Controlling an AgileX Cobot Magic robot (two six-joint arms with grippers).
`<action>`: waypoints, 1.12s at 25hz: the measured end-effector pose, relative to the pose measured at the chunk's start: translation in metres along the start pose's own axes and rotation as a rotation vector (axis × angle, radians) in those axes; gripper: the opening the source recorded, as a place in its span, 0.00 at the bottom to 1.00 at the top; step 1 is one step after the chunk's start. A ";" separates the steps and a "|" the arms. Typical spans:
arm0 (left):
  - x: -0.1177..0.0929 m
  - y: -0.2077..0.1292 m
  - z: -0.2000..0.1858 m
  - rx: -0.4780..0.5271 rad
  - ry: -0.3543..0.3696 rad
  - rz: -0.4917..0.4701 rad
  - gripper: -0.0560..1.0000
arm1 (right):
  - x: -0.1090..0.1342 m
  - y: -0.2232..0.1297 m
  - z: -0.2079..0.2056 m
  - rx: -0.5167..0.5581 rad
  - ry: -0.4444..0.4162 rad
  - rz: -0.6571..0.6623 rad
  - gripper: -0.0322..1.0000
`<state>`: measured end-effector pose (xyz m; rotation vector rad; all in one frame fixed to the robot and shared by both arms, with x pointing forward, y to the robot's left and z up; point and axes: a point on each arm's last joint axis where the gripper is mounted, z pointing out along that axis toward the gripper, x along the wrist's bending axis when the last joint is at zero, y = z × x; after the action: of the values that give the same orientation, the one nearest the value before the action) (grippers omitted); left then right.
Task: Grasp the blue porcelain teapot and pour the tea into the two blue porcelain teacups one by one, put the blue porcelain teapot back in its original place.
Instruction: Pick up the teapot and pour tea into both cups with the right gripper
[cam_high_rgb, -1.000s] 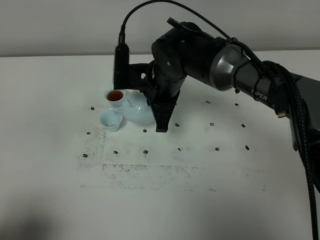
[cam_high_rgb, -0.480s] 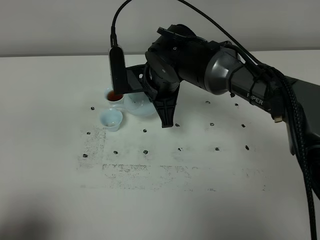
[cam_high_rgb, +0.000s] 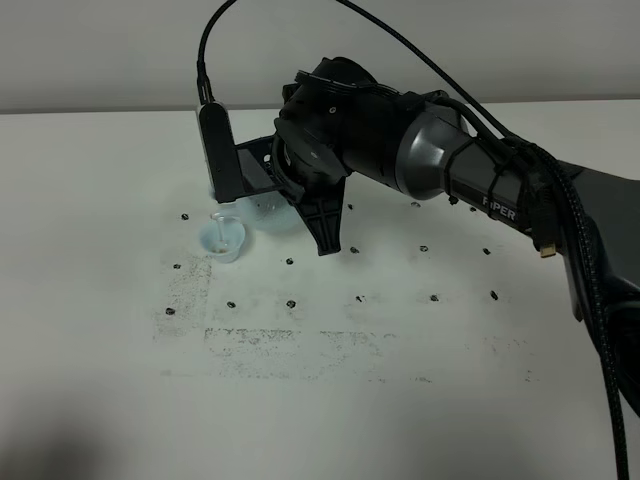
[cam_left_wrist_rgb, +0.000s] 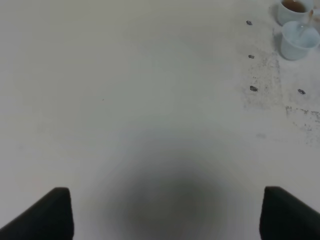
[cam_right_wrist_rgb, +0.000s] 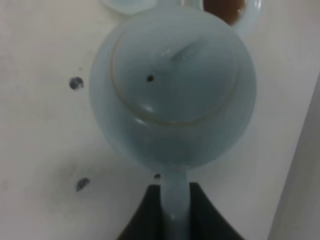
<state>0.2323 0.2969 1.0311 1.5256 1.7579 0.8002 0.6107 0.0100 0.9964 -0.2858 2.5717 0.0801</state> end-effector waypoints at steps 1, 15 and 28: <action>0.000 0.000 0.000 0.000 0.000 0.000 0.74 | -0.001 0.000 0.000 0.002 -0.006 -0.005 0.08; 0.000 0.000 0.000 0.000 0.000 0.000 0.74 | 0.000 0.000 -0.001 0.032 -0.018 -0.040 0.08; 0.000 0.000 0.000 0.000 0.000 0.000 0.74 | 0.003 0.008 -0.005 0.067 -0.048 -0.078 0.08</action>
<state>0.2323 0.2969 1.0311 1.5256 1.7579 0.8002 0.6044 0.0168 0.9989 -0.3538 2.5072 -0.0278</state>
